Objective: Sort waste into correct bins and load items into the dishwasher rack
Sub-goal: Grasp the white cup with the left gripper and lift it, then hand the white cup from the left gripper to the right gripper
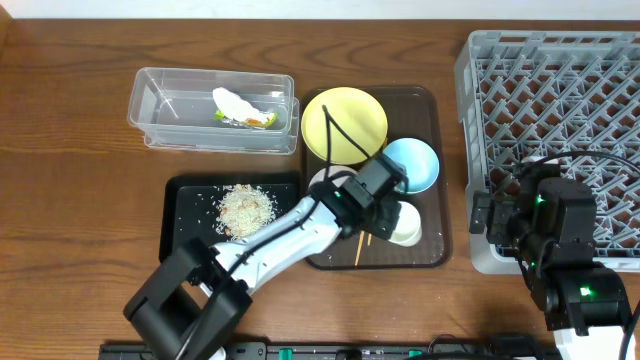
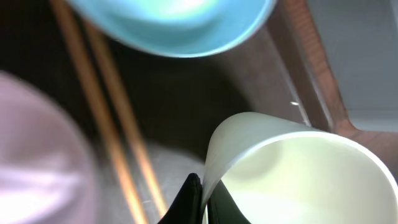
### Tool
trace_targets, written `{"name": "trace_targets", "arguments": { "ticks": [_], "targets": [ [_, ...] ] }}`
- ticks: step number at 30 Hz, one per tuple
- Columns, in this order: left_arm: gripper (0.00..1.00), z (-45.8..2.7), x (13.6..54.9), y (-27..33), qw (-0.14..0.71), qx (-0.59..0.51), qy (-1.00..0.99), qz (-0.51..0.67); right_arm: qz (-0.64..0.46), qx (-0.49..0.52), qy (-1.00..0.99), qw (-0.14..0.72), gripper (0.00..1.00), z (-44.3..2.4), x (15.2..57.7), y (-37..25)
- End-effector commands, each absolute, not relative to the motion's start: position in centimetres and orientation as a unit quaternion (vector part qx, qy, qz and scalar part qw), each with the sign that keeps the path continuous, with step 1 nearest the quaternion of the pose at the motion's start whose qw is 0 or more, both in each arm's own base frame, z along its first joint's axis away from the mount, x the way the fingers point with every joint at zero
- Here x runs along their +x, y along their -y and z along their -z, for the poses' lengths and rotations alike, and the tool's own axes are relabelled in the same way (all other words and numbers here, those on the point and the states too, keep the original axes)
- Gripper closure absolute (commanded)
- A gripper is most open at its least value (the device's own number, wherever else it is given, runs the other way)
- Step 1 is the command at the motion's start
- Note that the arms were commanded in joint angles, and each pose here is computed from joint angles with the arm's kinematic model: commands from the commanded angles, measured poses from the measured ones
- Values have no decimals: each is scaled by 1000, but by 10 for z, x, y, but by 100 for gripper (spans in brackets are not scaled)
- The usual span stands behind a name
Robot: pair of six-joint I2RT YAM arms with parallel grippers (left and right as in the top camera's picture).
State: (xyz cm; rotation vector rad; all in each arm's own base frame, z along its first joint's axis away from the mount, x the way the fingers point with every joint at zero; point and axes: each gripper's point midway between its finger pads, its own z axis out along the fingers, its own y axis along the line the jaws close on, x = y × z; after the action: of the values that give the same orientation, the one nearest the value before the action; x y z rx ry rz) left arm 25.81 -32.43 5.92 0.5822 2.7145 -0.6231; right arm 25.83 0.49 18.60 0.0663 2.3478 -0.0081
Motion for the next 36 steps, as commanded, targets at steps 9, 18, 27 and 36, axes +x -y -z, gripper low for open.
{"name": "trace_targets", "arguments": {
  "ticks": [9, 18, 27, 36],
  "targets": [
    [94, -178, 333, 267, 222, 64, -896, 379, -26, 8, -878, 478, 1, -229, 293, -18],
    [94, -205, 348, 247, 97, -7, -819, 565, -293, -192, -849, 396, 1, -211, 279, -126],
    [94, -198, 305, 279, -58, 34, -770, 634, -426, -297, -769, 372, 1, -209, 280, -168],
    [94, -204, 292, 292, -80, 55, -759, 643, -497, -350, -691, 391, 7, -232, 275, -184]
  ]
}}
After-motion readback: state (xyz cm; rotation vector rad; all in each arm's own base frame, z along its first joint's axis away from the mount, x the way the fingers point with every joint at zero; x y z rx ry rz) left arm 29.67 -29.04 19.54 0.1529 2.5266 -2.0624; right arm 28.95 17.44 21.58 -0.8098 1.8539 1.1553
